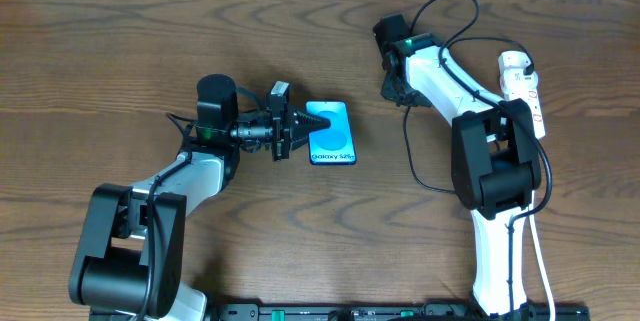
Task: Plug charger to phone and switch on socket
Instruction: 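Lift the USB-C plug and carry it left toward the phone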
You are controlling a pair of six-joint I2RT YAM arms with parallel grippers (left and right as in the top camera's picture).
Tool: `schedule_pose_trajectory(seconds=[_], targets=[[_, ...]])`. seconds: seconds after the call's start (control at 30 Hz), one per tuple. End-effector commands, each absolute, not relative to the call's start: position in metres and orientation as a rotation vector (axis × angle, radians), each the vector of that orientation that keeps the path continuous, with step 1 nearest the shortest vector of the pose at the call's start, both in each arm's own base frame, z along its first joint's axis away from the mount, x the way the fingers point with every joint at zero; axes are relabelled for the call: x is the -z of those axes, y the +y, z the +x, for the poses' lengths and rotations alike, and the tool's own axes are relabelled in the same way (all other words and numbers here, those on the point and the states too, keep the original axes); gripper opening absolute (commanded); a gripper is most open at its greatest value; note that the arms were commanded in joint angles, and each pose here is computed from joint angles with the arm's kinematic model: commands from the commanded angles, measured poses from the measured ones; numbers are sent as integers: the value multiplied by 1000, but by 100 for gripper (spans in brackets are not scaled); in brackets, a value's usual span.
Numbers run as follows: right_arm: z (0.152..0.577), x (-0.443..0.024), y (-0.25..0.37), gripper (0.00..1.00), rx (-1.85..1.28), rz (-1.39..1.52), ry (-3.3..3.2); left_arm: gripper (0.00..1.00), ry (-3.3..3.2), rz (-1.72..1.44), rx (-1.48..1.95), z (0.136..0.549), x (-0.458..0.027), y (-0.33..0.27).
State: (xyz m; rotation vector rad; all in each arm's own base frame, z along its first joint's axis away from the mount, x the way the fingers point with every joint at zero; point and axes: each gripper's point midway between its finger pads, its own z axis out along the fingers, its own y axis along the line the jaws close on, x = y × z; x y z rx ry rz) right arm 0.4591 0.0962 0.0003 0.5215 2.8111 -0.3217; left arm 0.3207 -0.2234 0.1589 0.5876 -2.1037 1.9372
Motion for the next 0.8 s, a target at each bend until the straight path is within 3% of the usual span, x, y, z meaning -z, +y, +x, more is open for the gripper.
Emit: schedule_pose_trajectory(seconds=[0.0, 0.33, 0.53, 0.77], targets=[[434, 48, 84, 1, 395, 485, 2947, 7, -2127, 483, -1988, 322, -174, -225], [434, 28, 135, 1, -40, 80, 3062, 8, -2161, 434, -2015, 322, -174, -225], [409, -64, 158, 1, -354, -238, 3017, 7, -2192, 383, -2042, 322, -175, -225], [364, -152, 149, 1, -505, -361, 2945, 7, -2229, 264, -2130, 324, -188, -226]])
